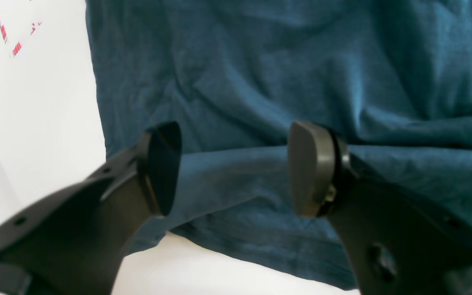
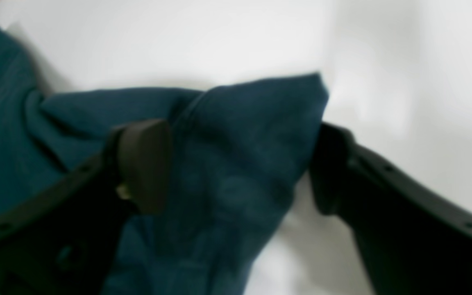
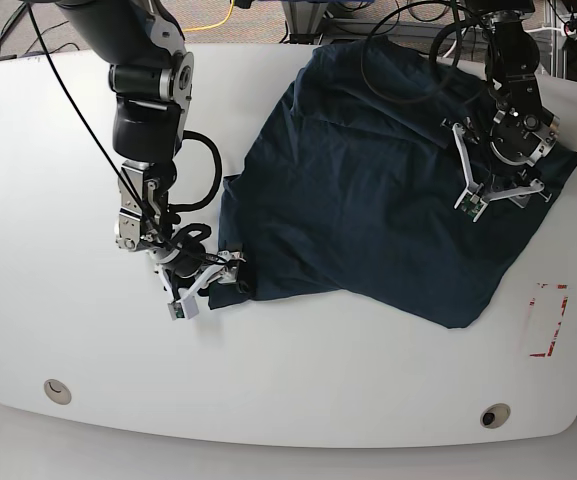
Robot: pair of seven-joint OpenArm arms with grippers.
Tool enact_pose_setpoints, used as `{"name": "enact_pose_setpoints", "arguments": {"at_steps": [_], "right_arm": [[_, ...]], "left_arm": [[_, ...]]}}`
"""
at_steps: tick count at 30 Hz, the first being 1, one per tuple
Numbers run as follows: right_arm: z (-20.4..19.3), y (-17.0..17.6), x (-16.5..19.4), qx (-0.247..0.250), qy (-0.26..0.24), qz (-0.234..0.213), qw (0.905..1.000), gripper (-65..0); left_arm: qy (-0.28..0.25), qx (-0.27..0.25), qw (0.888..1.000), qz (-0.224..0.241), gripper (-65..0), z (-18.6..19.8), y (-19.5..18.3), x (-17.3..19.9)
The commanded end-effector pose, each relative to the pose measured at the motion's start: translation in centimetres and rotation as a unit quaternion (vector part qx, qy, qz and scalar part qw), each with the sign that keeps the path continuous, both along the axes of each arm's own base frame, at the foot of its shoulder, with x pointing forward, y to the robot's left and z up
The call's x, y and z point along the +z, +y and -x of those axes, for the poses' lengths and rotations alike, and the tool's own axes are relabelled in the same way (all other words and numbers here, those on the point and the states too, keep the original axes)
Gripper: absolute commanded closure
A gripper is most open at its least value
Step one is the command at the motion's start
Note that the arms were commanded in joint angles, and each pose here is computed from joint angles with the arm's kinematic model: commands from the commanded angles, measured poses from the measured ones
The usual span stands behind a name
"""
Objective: Layout the t-shirt on the table in an organized manner, then fold the t-shirt properly
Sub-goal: 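Grasp the t-shirt's hem corner with the right gripper and a fold with the left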
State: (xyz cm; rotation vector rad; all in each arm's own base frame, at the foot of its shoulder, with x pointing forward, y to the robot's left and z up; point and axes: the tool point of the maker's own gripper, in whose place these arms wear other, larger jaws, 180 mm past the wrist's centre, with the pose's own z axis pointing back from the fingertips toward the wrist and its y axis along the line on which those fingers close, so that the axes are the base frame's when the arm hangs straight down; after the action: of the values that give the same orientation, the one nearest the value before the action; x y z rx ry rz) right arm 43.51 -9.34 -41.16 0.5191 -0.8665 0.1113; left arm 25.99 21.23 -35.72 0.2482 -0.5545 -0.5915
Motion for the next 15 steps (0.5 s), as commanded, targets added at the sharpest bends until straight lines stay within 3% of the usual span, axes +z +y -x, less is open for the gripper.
{"name": "enact_pose_setpoints", "arguments": {"at_steps": [1,9,12,15], "right_arm": [[-1.3,-0.3,1.7,-0.001,-0.024,-0.002,0.9997,-35.7],[-1.5,-0.7,1.8,-0.003,-0.025,0.001,0.9997,-12.8],[-1.5,-1.0,1.9,-0.004,-0.026,0.004,0.9996,-7.8],[-1.5,-1.6,1.9,-0.006,-0.026,0.009,0.9996,-6.8]], "left_arm": [[-0.02,-0.001,1.0,0.0,-38.5,-0.7,0.0,1.0],[-0.001,-0.01,1.0,0.005,-38.5,0.5,-0.6,0.0],[0.014,-0.026,0.999,0.013,-38.5,1.3,-2.0,-0.9],[0.032,-0.045,0.998,0.03,-38.5,2.6,-4.2,-2.0]]}}
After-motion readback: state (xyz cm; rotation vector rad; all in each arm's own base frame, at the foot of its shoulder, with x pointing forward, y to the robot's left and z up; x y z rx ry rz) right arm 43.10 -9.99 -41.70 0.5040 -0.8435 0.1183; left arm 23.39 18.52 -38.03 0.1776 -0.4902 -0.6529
